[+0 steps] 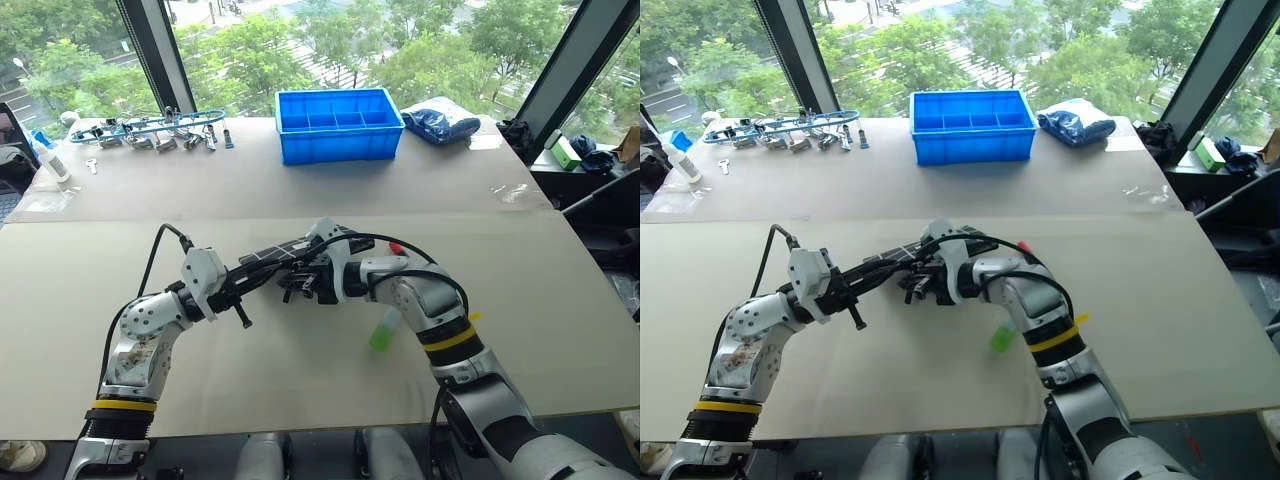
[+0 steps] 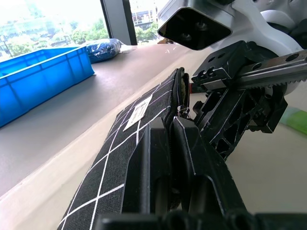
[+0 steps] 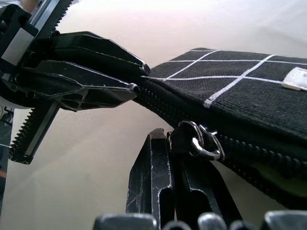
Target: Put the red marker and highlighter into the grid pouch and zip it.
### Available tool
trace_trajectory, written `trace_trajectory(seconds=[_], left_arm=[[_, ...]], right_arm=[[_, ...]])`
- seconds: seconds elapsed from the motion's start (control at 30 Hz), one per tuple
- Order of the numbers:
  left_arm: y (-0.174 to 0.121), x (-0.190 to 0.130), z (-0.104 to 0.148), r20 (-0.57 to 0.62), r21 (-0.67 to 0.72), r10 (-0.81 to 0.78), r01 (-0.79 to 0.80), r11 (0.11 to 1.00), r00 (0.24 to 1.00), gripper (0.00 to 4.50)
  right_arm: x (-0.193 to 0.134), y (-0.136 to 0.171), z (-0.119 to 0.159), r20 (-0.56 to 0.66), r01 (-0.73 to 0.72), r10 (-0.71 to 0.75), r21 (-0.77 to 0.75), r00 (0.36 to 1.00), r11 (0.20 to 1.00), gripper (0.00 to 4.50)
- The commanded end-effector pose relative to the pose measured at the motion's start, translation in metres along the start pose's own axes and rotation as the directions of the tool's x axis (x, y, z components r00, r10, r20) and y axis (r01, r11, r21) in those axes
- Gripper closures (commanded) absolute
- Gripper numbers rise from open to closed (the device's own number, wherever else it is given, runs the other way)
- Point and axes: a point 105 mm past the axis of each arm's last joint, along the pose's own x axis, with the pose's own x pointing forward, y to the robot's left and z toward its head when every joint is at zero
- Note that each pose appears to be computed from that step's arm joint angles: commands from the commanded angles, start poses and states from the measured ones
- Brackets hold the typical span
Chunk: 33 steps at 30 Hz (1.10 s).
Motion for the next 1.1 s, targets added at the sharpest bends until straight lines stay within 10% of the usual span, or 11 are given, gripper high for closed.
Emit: trace_trajectory(seconds=[0.03, 0.2, 0.4, 0.57, 0.7, 1.1], left_arm=[[0.002, 0.004, 0.010, 0.029, 0.032, -0.001, 0.000, 0.999, 1.000, 4.50], [0.002, 0.003, 0.010, 0.030, 0.034, 0.003, -0.004, 0.999, 1.000, 4.50], [0.002, 0.004, 0.011, 0.030, 0.036, -0.002, 0.001, 0.999, 1.000, 4.50], [0.002, 0.002, 0.011, 0.028, 0.038, -0.002, 0.001, 0.999, 1.000, 4.50], [0.000, 0.000, 0.013, 0.032, 0.036, -0.012, 0.011, 0.999, 0.999, 4.50], [-0.002, -0.002, 0.011, 0.025, 0.036, -0.032, 0.031, 0.999, 0.999, 4.50]], right_arm=[[-0.008, -0.010, 0.017, 0.064, 0.047, -0.044, -0.045, 0.997, 0.998, 3.63], [-0.036, -0.014, 0.027, 0.083, 0.024, -0.023, -0.002, 0.996, 1.000, 1.84], [-0.103, 0.007, 0.036, 0.154, -0.083, 0.091, -0.056, 0.984, 0.995, 1.84], [-0.145, -0.015, 0.023, 0.102, 0.147, -0.129, -0.200, 0.986, 0.969, 1.84], [-0.187, -0.068, 0.024, 0.156, 0.508, -0.484, -0.310, 0.861, 0.804, 1.84], [-0.181, -0.106, -0.012, 0.066, 0.599, -0.602, -0.224, 0.796, 0.768, 1.84]])
